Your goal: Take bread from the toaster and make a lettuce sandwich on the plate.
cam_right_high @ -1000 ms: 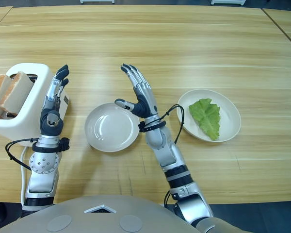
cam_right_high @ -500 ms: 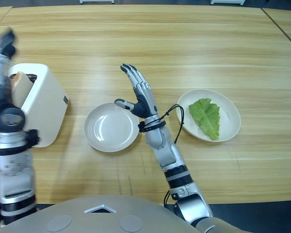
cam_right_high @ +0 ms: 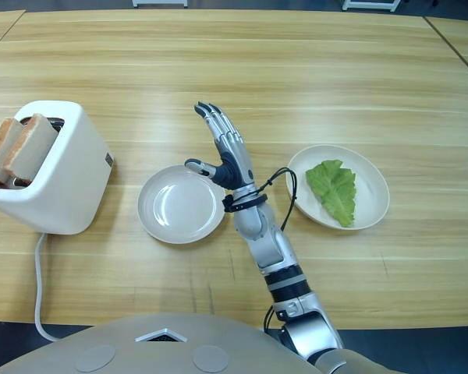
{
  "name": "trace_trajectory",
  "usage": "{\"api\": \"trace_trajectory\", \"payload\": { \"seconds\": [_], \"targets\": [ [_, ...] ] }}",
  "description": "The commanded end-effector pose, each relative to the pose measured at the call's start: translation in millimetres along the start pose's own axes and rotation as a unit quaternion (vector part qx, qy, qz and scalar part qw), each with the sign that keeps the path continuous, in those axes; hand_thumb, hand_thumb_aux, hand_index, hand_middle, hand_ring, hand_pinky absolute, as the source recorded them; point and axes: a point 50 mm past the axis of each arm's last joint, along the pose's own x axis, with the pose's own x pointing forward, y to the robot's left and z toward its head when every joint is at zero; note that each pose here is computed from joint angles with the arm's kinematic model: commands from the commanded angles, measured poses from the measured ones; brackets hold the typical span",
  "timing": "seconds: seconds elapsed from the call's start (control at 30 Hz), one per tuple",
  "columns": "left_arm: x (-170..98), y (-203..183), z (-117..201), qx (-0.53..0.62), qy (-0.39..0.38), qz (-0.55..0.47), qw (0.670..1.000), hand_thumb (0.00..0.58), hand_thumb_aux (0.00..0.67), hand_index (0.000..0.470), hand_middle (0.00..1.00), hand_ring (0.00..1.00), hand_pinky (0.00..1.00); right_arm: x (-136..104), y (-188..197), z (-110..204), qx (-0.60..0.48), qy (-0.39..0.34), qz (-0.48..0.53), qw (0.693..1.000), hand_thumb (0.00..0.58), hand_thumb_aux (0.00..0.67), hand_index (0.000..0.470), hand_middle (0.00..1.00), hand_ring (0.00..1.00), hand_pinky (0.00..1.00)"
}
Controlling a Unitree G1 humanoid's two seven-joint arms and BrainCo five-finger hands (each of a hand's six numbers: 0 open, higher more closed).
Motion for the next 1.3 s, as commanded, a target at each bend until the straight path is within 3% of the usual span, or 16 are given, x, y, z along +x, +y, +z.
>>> {"api": "trace_trajectory", "payload": {
  "seconds": [0.03, 0.67, 0.97, 1.07, 1.17, 1.2, 1.27, 1.3],
  "targets": [
    [5, -17, -5, 0.003, 0.013, -0.039, 0.999, 0.0, 0.0, 0.0, 0.0, 0.0, 0.0, 0, 0, 0, 0.0, 0.0, 0.002, 1.0, 0.0, 0.0, 0.0, 0.0, 0.0, 0.0],
    [30, -42, 27, -0.061, 0.046, -0.049, 0.996, 0.0, 0.0, 0.0, 0.0, 0.0, 0.0, 0, 0, 0, -0.001, 0.0, 0.003, 1.0, 0.0, 0.0, 0.0, 0.0, 0.0, 0.0],
    [32, -47, 26, -0.055, 0.045, -0.044, 0.996, 0.0, 0.0, 0.0, 0.0, 0.0, 0.0, -1, -3, -2, -0.007, 0.003, 0.001, 1.0, 0.0, 0.0, 0.0, 0.0, 0.0, 0.0],
    [34, -47, 28, -0.053, 0.038, -0.031, 0.997, 0.0, 0.0, 0.0, 0.0, 0.0, 0.0, 1, -17, -11, -0.035, 0.008, -0.009, 0.999, 0.0, 0.0, 0.0, 0.0, 0.0, 0.0],
    [35, -46, 29, -0.052, 0.032, -0.026, 0.998, 0.075, 0.045, 0.031, 0.0, 0.0, 0.0, 4, -44, -27, -0.085, 0.018, -0.025, 0.996, 0.0, 0.0, 0.0, 0.0, 0.0, 0.0],
    [35, -46, 29, -0.052, 0.03, -0.026, 0.998, 0.075, 0.045, 0.031, 0.0, 0.0, 0.0, 5, -53, -32, -0.102, 0.022, -0.031, 0.994, 0.0, 0.0, 0.0, 0.0, 0.0, 0.0],
    [35, -47, 30, -0.054, 0.02, -0.027, 0.998, 0.0, 0.0, 0.0, 0.0, 0.0, 0.0, 6, -71, -41, -0.134, 0.029, -0.042, 0.99, 0.0, 0.0, 0.0, 0.0, 0.0, 0.0],
    [34, -47, 31, -0.055, 0.014, -0.029, 0.998, 0.0, 0.0, 0.0, 0.0, 0.0, 0.0, 6, -77, -44, -0.145, 0.031, -0.045, 0.988, 0.0, 0.0, 0.0, 0.0, 0.0, 0.0]
  ]
}}
